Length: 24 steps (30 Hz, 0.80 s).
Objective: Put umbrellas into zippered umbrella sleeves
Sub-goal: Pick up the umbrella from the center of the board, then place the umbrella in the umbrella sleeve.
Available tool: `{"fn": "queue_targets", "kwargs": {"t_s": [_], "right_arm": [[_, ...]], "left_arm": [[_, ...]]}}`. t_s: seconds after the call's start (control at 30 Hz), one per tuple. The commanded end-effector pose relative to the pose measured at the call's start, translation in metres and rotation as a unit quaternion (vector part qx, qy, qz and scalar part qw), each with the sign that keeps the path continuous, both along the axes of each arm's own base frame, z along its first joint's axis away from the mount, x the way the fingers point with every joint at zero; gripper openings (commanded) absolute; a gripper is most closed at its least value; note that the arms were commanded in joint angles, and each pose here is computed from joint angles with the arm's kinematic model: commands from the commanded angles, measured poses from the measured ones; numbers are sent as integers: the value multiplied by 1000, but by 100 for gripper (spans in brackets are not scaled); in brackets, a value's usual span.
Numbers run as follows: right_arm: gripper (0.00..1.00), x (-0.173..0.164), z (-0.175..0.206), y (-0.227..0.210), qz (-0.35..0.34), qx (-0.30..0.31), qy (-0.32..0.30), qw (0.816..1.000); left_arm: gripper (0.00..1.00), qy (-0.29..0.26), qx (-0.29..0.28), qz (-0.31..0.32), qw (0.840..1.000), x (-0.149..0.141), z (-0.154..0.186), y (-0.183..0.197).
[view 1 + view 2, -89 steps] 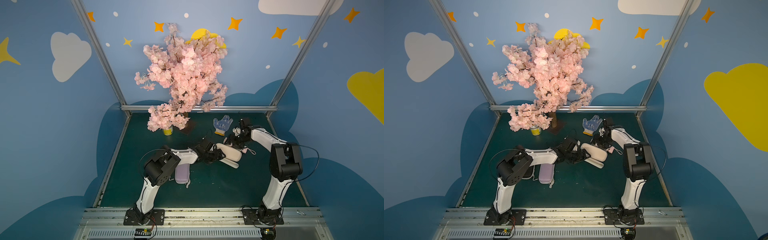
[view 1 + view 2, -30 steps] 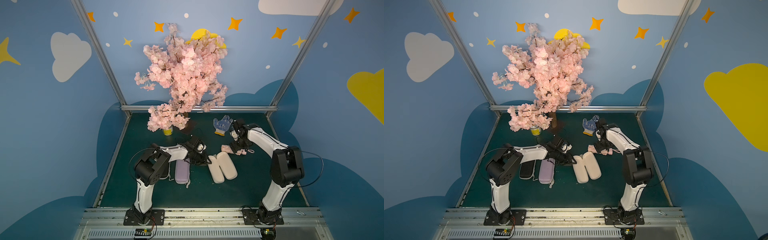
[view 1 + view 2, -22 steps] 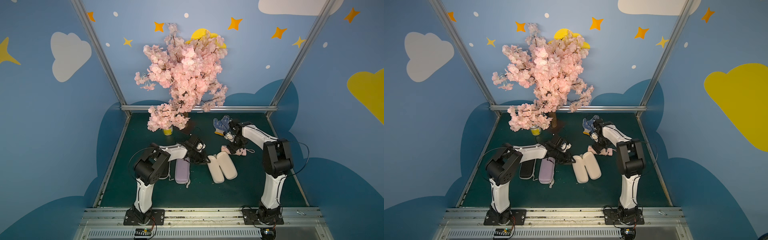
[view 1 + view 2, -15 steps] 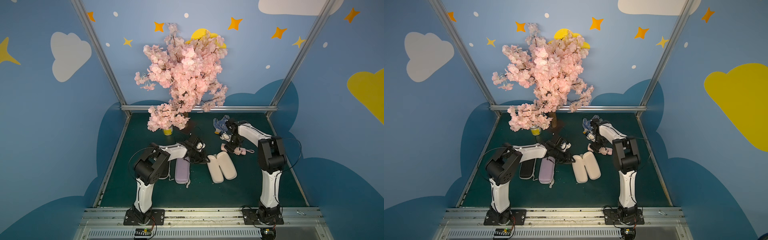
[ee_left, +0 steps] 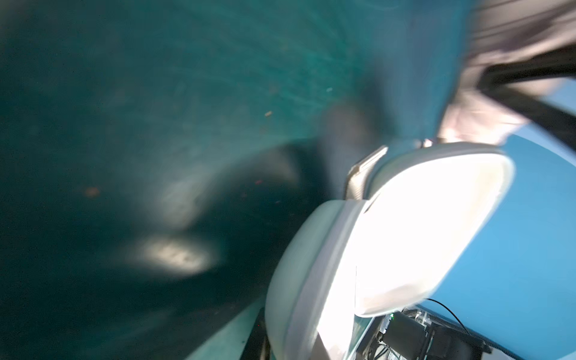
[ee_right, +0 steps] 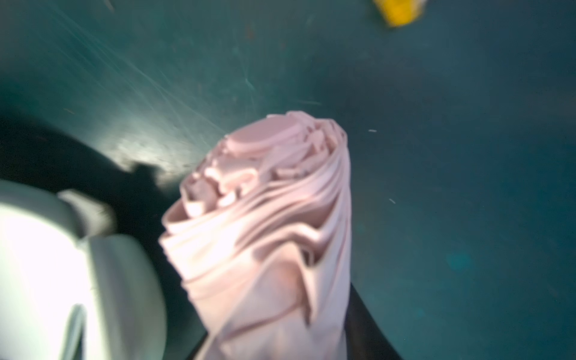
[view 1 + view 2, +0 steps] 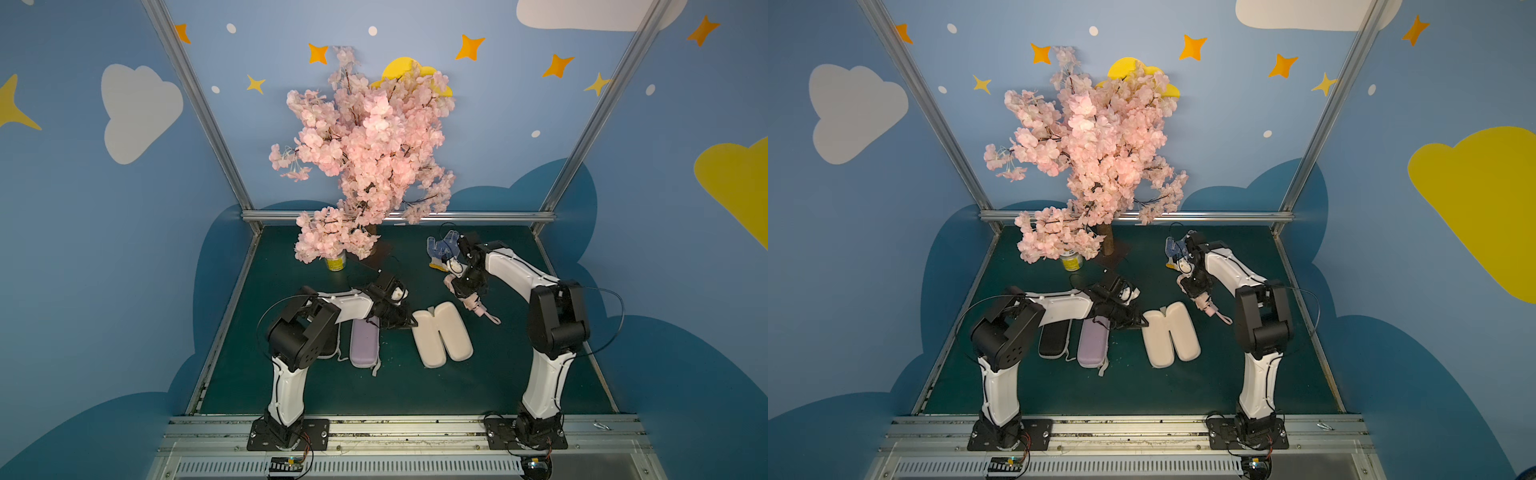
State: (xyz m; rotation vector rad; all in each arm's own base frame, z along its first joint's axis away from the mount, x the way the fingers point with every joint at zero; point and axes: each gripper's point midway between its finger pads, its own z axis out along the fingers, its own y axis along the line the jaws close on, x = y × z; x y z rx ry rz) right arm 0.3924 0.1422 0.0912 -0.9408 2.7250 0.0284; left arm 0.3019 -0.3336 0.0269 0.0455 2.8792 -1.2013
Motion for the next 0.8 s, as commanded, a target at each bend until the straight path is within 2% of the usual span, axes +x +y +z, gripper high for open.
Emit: {"fn": "queue_targets", "kwargs": {"t_s": [0.0, 0.07, 0.17, 0.27, 0.33, 0.4, 0.47, 0.6, 0.77], "right_arm": [[17, 17, 99, 10, -71, 89, -149, 982], [18, 4, 146, 29, -75, 177, -195, 962], [19, -27, 206, 71, -47, 354, -243, 902], [15, -49, 221, 93, -70, 464, -277, 838], [11, -59, 210, 105, -92, 497, -263, 822], [10, -69, 189, 118, -111, 504, -235, 824], [9, -81, 160, 128, -125, 488, -207, 839], [8, -101, 110, 122, -150, 448, -170, 865], [7, -123, 53, 100, -143, 352, -151, 913]], "left_arm": [[15, -14, -6, 20, 1000, 1, 10, 0], [15, -15, 1, 28, 999, 0, 10, 0], [14, -9, 7, 43, 999, -1, 8, -3], [13, -3, -2, 62, 998, 2, 9, -6], [12, -1, -8, 75, 997, 4, 11, -6], [12, 2, -15, 86, 996, 6, 12, -8], [12, 5, -23, 98, 995, 7, 14, -9], [11, 6, -30, 117, 993, 8, 15, -8], [10, 7, -33, 118, 992, 8, 15, -10]]}}
